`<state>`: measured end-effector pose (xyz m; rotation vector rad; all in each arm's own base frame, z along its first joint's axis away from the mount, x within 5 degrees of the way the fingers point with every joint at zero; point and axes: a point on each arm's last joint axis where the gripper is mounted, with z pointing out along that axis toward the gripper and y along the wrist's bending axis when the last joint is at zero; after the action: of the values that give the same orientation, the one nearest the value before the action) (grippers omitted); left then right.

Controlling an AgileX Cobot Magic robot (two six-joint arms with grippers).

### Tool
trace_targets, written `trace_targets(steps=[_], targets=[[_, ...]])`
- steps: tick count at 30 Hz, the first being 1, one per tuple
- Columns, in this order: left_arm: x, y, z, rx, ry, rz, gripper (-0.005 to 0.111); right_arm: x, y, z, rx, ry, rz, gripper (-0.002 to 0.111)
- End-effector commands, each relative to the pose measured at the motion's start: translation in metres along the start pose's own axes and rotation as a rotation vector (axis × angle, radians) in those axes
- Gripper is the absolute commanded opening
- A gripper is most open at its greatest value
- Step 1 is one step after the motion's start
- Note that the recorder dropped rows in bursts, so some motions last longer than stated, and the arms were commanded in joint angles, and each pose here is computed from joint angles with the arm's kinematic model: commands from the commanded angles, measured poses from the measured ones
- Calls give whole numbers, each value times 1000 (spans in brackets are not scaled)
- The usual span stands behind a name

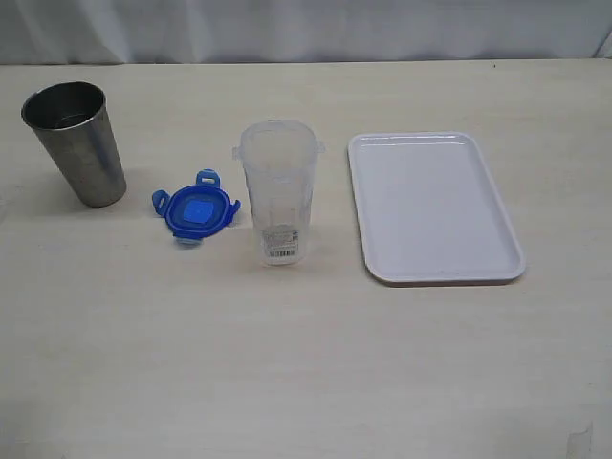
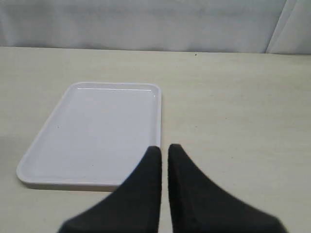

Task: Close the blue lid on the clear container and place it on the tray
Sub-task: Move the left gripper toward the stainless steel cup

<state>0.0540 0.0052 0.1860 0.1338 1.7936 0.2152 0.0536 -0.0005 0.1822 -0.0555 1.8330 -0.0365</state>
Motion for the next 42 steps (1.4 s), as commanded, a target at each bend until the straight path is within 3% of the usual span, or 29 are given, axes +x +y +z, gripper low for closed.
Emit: trace_targets(steps=[1,7,11,15,19,24,26,29,30,32,33,34,35,36,39,42], targets=[[0,0,0,-2,-5,1,0,0,0,0,3,-3,3,5],[-1,0,0,-3,-17,1,0,0,0,0,3,-3,3,5],[-9,3,0,-42,-110,106,0,0,0,0,3,-3,3,5],[-27,3,-4,-29,-310,-72,0,0,0,0,3,-3,3,5],[-48,8,-15,-58,-575,-143,0,0,0,0,3,-3,3,5],[-56,10,-20,56,-693,-507,0,0,0,0,3,-3,3,5],[-56,9,-20,83,-692,-530,0,0,0,0,3,-3,3,5],[-57,6,-21,87,-697,-439,1,0,0,0,3,-3,3,5],[-57,6,-21,88,-699,-429,5,0,0,0,3,-3,3,5],[-58,6,-22,89,-706,-428,26,0,0,0,3,-3,3,5],[-59,6,-22,90,-714,-428,54,0,0,0,3,-3,3,5],[-58,6,-20,91,-701,-430,67,0,0,0,3,-3,3,5],[-59,5,-16,93,-681,-432,91,0,0,0,3,-3,3,5],[-60,5,-13,98,-673,-430,105,0,0,0,3,-3,3,5],[-65,0,2,140,-635,-354,105,0,0,0,3,-3,3,5],[-62,-4,26,170,-533,-374,105,0,0,0,3,-3,3,5]])
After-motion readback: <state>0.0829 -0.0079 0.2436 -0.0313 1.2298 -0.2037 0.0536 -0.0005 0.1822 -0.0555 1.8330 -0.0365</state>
